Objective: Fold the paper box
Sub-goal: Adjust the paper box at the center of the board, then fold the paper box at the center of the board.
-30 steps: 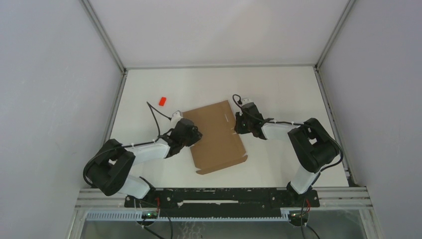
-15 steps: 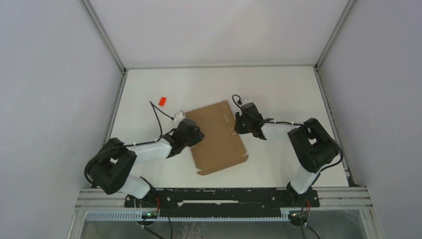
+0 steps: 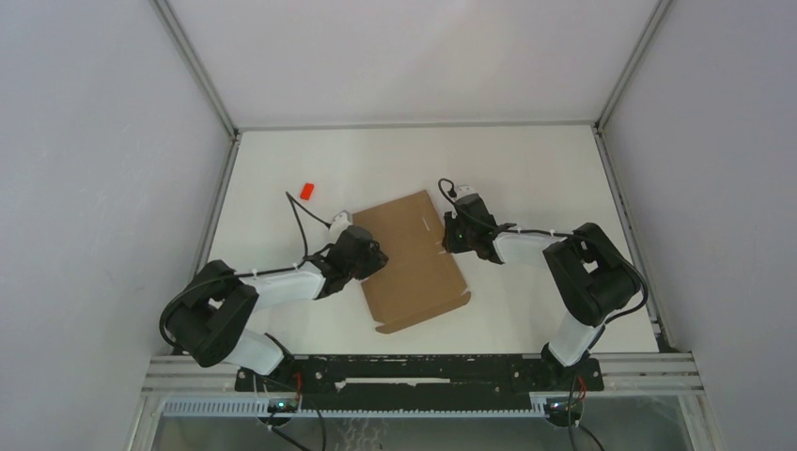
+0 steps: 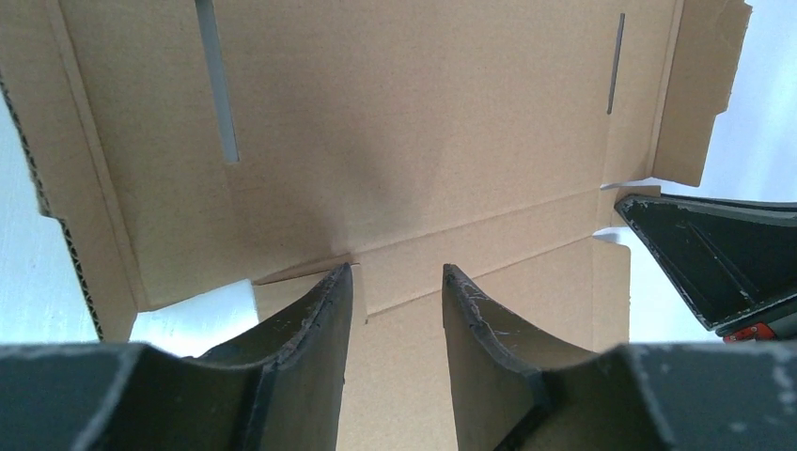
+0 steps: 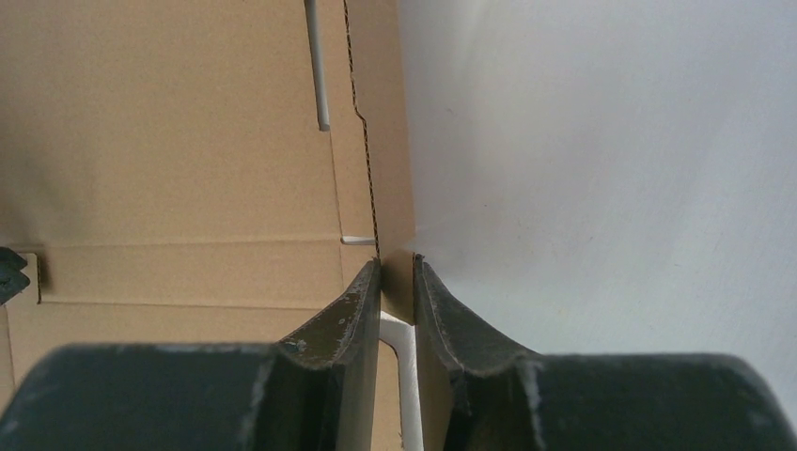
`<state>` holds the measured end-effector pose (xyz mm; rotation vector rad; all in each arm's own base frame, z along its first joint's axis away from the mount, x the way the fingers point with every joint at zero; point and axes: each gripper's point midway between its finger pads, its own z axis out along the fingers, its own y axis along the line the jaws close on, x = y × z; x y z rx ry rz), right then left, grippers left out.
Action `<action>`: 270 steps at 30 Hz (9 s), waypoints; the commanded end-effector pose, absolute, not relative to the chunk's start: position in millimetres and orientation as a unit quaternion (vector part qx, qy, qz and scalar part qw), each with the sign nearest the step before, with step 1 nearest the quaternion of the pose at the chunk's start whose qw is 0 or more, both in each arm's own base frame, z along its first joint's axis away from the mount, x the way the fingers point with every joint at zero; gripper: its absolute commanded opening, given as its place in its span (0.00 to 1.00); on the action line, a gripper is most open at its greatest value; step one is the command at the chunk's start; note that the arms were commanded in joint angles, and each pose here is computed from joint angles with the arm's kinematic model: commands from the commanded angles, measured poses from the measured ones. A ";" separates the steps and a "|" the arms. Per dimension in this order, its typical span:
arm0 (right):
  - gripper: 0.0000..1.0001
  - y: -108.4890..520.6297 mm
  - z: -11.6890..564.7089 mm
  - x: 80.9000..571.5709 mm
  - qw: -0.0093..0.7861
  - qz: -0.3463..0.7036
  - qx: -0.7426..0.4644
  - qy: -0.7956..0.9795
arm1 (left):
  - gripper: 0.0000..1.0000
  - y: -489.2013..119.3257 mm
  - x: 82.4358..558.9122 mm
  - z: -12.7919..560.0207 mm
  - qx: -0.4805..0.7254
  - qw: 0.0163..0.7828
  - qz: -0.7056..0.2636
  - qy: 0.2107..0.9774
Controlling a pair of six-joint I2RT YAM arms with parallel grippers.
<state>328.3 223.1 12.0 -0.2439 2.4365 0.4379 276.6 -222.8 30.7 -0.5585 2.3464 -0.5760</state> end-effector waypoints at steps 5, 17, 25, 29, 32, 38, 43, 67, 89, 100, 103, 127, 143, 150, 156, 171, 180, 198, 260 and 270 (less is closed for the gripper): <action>0.32 216.6 -1.6 298.8 0.274 0.155 -0.100 0.944 | 0.46 -227.2 262.1 13.4 -0.194 0.293 -0.210 0.912; 0.42 210.3 27.9 301.1 0.300 0.157 -0.101 0.936 | 0.46 -232.5 263.0 6.1 -0.182 0.284 -0.205 0.919; 0.43 216.8 43.0 300.3 0.316 0.169 -0.109 0.927 | 0.46 -234.7 263.2 3.5 -0.178 0.281 -0.206 0.920; 0.43 220.7 42.6 299.3 0.316 0.173 -0.112 0.926 | 0.45 -236.1 262.3 1.6 -0.177 0.278 -0.209 0.921; 0.43 224.8 42.2 298.2 0.317 0.176 -0.117 0.925 | 0.45 -237.8 261.8 0.1 -0.175 0.276 -0.211 0.921; 0.43 231.0 43.2 298.2 0.322 0.180 -0.123 0.921 | 0.45 -241.2 261.9 -0.6 -0.171 0.273 -0.215 0.922; 0.43 234.0 45.7 299.8 0.325 0.179 -0.128 0.920 | 0.45 -244.3 261.3 -2.8 -0.166 0.268 -0.217 0.924; 0.39 240.2 51.9 321.6 0.334 0.173 -0.144 0.915 | 0.44 -253.5 261.5 -10.0 -0.148 0.253 -0.222 0.930; 0.40 252.5 31.7 326.0 0.305 0.171 -0.160 0.923 | 0.44 -259.2 262.9 -12.8 -0.132 0.245 -0.223 0.935; 0.41 254.2 11.4 325.5 0.282 0.171 -0.157 0.931 | 0.43 -260.6 263.2 -14.3 -0.127 0.242 -0.223 0.936; 0.41 253.4 4.8 323.8 0.273 0.169 -0.154 0.934 | 0.43 -261.1 263.2 -14.8 -0.127 0.242 -0.224 0.936; 0.32 240.9 35.5 345.1 0.248 0.243 -0.102 0.932 | 0.43 -262.6 259.7 -20.8 -0.122 0.233 -0.225 0.938; 0.34 230.9 61.9 356.4 0.273 0.262 -0.088 0.922 | 0.42 -265.6 258.5 -23.7 -0.112 0.226 -0.229 0.940; 0.35 215.5 85.5 361.8 0.305 0.247 -0.091 0.915 | 0.43 -265.5 259.0 -24.0 -0.099 0.224 -0.221 0.944; 0.30 180.1 92.3 370.3 0.318 0.217 -0.054 0.921 | 0.43 -267.9 261.1 -23.6 -0.075 0.219 -0.212 0.950; 0.10 158.4 57.0 374.8 0.281 0.196 -0.030 0.939 | 0.44 -283.0 261.0 -24.1 -0.021 0.193 -0.220 0.956; 0.10 171.5 53.8 374.5 0.280 0.210 -0.047 0.936 | 0.45 -288.7 261.4 -23.0 -0.010 0.189 -0.227 0.955; 0.11 193.9 48.5 369.1 0.273 0.219 -0.075 0.934 | 0.45 -290.0 256.6 -24.9 -0.006 0.185 -0.226 0.956; 0.13 195.0 -11.4 324.3 0.191 0.138 -0.058 0.970 | 0.50 -284.7 263.5 -20.3 -0.009 0.182 -0.212 0.960; 0.14 189.4 -8.7 298.7 0.191 0.134 -0.038 0.972 | 0.50 -284.5 274.5 -18.1 -0.016 0.189 -0.211 0.959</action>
